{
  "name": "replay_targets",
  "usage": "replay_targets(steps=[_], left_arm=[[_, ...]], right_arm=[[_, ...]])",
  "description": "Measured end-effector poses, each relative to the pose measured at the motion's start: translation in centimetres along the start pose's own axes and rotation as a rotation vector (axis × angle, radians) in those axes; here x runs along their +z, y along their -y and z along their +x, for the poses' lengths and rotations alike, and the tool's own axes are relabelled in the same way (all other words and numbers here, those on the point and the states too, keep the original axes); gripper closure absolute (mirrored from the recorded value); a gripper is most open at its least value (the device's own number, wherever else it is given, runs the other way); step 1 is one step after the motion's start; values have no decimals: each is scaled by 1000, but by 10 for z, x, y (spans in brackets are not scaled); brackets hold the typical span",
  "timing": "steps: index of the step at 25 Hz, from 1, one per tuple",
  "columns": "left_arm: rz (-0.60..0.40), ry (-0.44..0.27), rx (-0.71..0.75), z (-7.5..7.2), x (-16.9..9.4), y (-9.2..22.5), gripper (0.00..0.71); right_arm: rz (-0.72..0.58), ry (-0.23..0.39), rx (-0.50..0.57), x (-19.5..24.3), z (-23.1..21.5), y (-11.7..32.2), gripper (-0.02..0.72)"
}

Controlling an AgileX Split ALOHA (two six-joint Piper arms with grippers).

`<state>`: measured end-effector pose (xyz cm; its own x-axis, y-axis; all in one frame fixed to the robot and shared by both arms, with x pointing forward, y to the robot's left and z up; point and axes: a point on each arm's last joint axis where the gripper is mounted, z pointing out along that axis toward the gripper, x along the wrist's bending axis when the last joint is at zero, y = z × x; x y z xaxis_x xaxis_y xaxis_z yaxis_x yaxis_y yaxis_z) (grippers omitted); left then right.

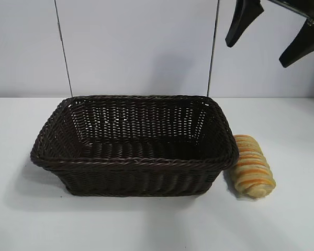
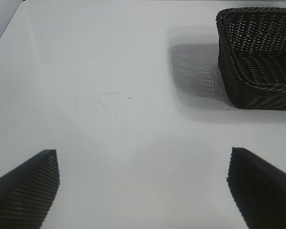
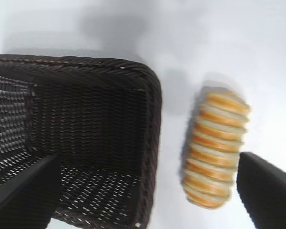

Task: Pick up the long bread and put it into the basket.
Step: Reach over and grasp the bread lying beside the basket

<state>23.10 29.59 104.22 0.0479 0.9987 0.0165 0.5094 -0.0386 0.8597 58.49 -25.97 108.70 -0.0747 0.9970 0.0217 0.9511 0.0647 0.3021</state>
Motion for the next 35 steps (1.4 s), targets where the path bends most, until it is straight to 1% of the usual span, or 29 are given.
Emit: replay_targets(steps=[3,10,11,16,18,26,32,35], left_arm=[[0,0,0,0,0,0,20],[0,0,0,0,0,0,20],[0,0,0,0,0,0,20],[0,0,0,0,0,0,20],[0,0,0,0,0,0,20],[2,0,0,0,0,0,20],[2,-1,0,0,0,0,20],[2,-1,0,0,0,0,20]], right_arm=[[3,19,13,9,-3,3,9],[51,14,23,55,-4,30,9],[41,13,23,62,-4,33,9],[-43,-39,74,86,0,44,9],[-49,-49,88,92,0,49,9],[-103,-53,99,98,0,50,9],[-29,-58,118,125,1,52,9],[-14,-67,139,137,2,52,13]])
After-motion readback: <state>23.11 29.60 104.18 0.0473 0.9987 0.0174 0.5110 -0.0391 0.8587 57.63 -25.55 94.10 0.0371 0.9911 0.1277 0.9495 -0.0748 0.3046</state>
